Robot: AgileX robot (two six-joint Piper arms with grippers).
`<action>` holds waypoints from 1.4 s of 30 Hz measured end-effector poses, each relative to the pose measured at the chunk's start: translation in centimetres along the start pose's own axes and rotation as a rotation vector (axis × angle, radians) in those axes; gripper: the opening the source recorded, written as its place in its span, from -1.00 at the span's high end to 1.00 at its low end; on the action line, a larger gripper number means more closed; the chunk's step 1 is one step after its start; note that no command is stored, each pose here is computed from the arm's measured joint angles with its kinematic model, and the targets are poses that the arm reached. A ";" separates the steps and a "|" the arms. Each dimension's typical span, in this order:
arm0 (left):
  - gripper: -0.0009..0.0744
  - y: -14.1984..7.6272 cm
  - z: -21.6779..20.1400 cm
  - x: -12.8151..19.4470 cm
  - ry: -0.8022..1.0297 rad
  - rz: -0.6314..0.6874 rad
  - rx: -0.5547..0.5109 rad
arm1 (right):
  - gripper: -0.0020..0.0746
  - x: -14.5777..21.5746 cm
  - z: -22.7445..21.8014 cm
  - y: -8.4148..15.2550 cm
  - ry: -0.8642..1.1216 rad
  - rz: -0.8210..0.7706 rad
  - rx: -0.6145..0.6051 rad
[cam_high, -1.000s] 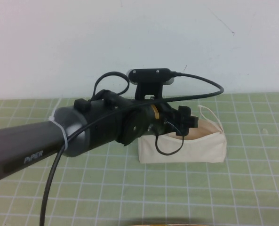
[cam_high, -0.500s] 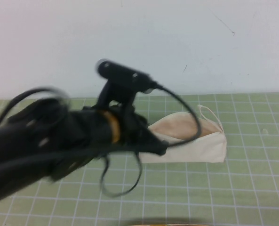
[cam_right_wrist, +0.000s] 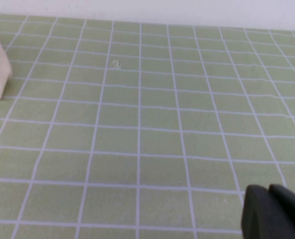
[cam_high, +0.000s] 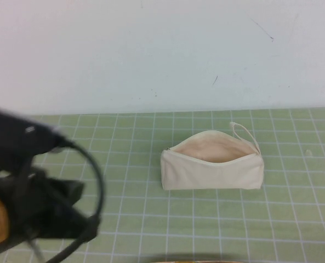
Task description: Put eraser into pencil case
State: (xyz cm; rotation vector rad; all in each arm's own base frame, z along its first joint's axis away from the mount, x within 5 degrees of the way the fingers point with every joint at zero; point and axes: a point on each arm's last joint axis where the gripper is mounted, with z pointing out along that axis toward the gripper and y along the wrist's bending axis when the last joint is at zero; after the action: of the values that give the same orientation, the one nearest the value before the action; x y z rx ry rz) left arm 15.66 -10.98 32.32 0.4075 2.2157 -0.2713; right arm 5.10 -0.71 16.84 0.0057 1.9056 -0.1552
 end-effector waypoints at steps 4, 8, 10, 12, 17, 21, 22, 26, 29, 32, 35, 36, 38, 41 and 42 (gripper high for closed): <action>0.98 1.5 -1.8 2.4 -0.029 -0.013 -0.040 | 0.95 0.0 0.0 0.0 0.000 0.000 0.000; 0.98 3.1 -2.6 5.8 -0.087 -0.091 -0.035 | 0.95 0.0 0.0 0.0 0.000 0.000 0.000; 0.98 3.9 -3.1 7.3 -0.145 -0.159 -0.039 | 0.95 0.0 0.0 0.0 0.000 0.000 0.000; 0.98 4.6 -3.4 8.7 -0.214 -0.189 -0.042 | 0.95 0.0 0.0 0.0 0.000 0.000 0.000; 0.98 5.8 -3.6 12.3 -0.423 -0.217 -0.103 | 0.95 0.0 0.0 0.0 0.000 0.000 0.000; 0.98 6.4 -3.3 15.1 -0.509 -0.290 -0.178 | 0.95 0.0 0.0 0.0 0.000 0.000 0.000; 0.98 6.5 -3.1 15.8 -0.518 -0.293 -0.201 | 0.95 0.0 0.0 0.0 0.000 0.000 0.000; 0.98 6.9 -2.4 18.0 -0.536 -0.238 -0.286 | 0.95 0.0 0.0 0.0 0.000 0.000 0.000; 0.98 6.9 -2.2 18.7 -0.556 -0.203 -0.318 | 0.95 0.0 0.0 0.0 0.000 0.000 0.000; 0.98 6.9 -2.1 19.0 -0.527 -0.197 -0.325 | 0.95 0.0 0.0 0.0 0.000 0.000 0.000; 0.98 7.0 -1.8 19.6 -0.456 -0.204 -0.331 | 0.95 0.0 0.0 0.0 0.000 0.000 0.000; 0.98 7.0 -1.8 19.8 -0.433 -0.207 -0.336 | 0.95 0.0 0.0 0.0 0.000 0.000 0.000; 0.98 7.0 -1.7 20.0 -0.415 -0.207 -0.344 | 0.95 0.0 0.0 0.0 0.000 0.000 0.000; 0.98 7.1 -1.8 20.0 -0.412 -0.219 -0.361 | 0.95 0.0 0.0 0.0 0.000 0.000 0.000; 0.98 7.1 -1.8 20.0 -0.411 -0.228 -0.365 | 0.95 0.0 0.0 0.0 0.000 0.000 0.000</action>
State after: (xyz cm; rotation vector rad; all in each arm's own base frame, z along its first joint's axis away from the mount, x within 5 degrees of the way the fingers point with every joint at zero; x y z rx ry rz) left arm 5.31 0.11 17.35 -0.0968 1.8507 -0.0575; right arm 5.10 -0.71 16.84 0.0057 1.9056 -0.1552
